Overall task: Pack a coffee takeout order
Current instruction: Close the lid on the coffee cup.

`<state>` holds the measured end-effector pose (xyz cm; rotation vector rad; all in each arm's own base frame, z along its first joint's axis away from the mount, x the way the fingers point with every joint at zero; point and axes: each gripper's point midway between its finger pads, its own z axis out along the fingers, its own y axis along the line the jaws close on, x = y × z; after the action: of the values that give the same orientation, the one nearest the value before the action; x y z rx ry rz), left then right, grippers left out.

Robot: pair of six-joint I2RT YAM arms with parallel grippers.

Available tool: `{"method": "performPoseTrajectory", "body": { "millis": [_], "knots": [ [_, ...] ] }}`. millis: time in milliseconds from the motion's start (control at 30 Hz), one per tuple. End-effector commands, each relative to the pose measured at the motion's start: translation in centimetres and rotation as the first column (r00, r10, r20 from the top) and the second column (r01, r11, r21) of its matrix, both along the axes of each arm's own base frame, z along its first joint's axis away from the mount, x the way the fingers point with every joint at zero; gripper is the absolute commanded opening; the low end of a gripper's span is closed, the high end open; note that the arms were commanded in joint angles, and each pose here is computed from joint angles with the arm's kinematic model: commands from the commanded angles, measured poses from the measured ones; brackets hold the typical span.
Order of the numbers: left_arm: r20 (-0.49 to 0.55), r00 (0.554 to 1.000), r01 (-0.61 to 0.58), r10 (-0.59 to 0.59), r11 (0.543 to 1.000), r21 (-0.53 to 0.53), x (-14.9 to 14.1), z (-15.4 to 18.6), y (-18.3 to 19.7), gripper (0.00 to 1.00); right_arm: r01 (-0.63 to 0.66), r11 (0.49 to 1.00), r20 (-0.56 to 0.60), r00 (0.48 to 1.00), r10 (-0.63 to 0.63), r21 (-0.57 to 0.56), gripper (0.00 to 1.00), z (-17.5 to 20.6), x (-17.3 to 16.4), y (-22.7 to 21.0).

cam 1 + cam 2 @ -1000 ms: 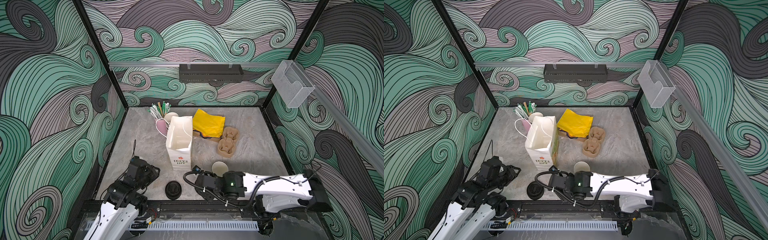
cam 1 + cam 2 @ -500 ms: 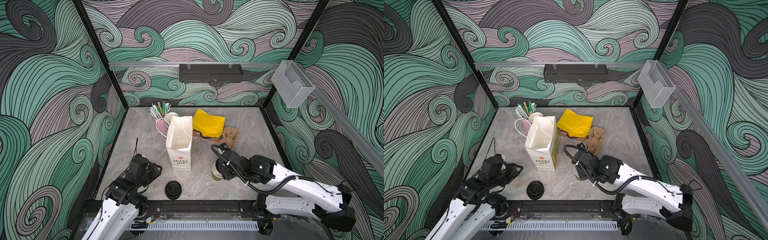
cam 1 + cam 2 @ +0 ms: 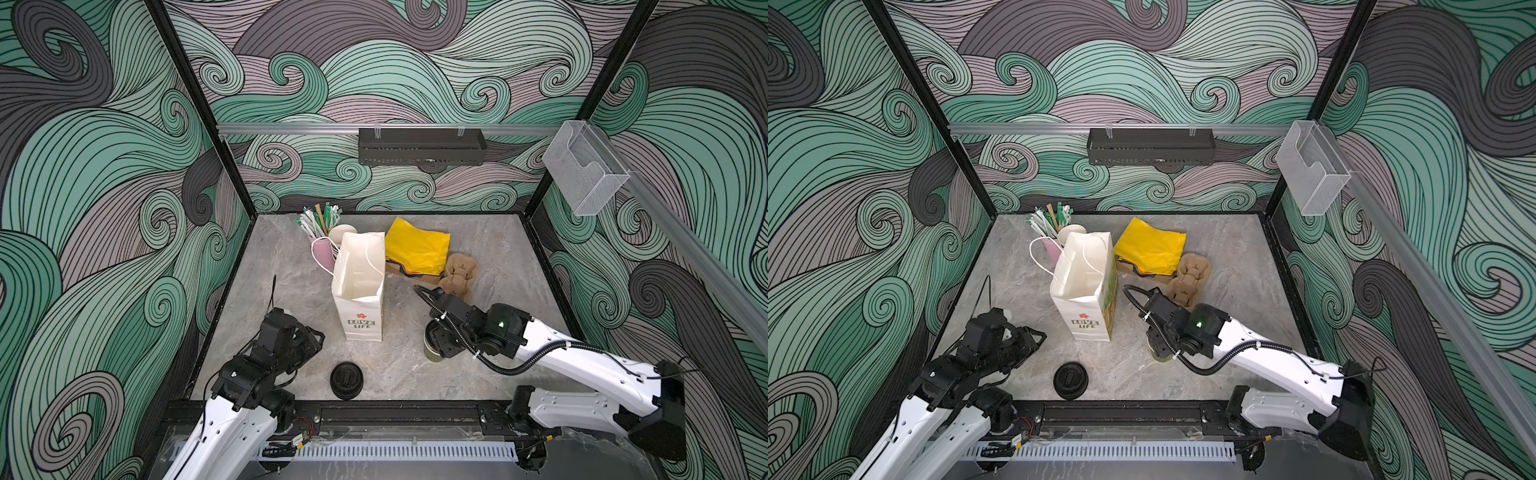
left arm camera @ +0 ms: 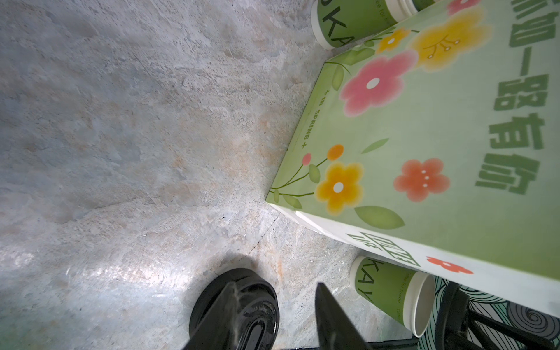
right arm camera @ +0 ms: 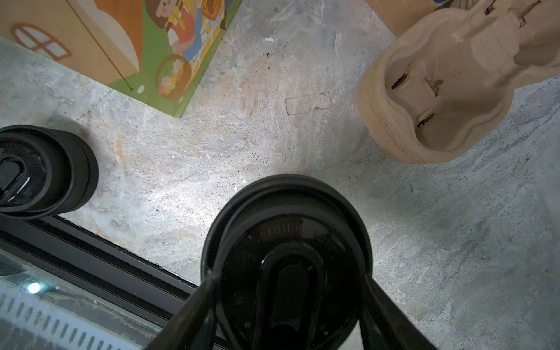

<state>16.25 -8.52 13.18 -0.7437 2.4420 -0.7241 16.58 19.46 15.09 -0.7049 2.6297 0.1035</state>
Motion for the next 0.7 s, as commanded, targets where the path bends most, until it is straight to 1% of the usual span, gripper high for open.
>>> {"method": "performPoseTrajectory", "body": {
  "millis": [0, 667],
  "knots": [
    [0.017, 1.0, 0.012, -0.012, 1.0, 0.0, -0.1, 0.1, -0.1, 0.45, 0.0, 1.0, -0.013, 1.0, 0.0, -0.021, 0.6, -0.7, -0.1, -0.3],
    [0.022, 1.0, 0.006, -0.006, 1.0, 0.001, -0.4, 0.2, 0.2, 0.45, -0.006, 1.0, -0.035, 0.999, 0.005, -0.029, 0.62, -2.0, -0.2, 0.1]
  ]
}}
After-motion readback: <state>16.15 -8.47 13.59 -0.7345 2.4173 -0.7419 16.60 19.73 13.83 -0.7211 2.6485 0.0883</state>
